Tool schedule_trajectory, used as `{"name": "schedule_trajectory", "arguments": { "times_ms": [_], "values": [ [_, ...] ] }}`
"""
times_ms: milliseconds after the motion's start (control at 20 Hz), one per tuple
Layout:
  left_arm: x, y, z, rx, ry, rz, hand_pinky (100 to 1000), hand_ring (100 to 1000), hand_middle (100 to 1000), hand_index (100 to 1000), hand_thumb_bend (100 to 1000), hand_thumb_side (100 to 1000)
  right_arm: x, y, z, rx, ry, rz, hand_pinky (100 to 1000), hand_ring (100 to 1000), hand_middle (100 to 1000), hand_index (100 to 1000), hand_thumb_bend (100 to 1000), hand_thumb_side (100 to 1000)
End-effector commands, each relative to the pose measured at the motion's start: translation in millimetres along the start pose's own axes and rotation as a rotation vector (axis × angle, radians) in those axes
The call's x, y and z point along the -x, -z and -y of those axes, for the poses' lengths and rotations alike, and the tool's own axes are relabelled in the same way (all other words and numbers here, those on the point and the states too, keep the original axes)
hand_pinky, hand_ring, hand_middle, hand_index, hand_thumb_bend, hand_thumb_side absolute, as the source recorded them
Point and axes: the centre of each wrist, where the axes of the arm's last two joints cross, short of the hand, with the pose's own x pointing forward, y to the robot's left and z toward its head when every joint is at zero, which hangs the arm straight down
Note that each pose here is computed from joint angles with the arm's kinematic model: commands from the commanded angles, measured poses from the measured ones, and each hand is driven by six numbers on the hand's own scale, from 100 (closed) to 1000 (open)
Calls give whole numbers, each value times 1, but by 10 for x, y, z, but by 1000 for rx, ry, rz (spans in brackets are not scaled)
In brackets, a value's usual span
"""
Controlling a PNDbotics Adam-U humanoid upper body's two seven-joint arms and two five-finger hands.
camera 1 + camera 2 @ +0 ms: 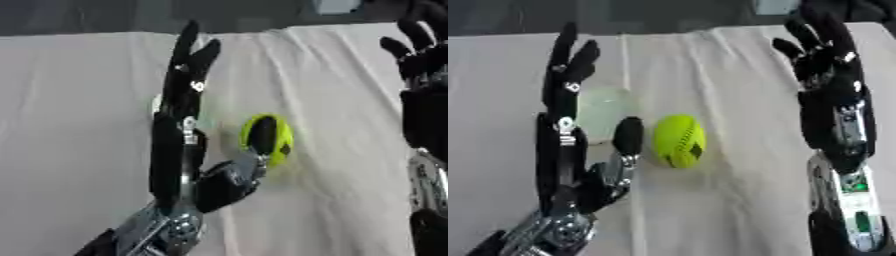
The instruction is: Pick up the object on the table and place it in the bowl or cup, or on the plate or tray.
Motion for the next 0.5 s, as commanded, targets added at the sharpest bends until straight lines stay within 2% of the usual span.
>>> {"name": "schedule_trajectory", "arguments": {
  "times_ms": [50,500],
  "values": [
    [-65,45,-9,-9,-26,19,798,870,1000,952,340,1000,-27,61,19,-19,-7,21,894,957,966,1000,100,829],
    [-119,92,18,3,-58,35,786,858,1000,941,314,1000,15,94,6,-15,-4,42,870,951,961,1000,100,827]
  ]
}}
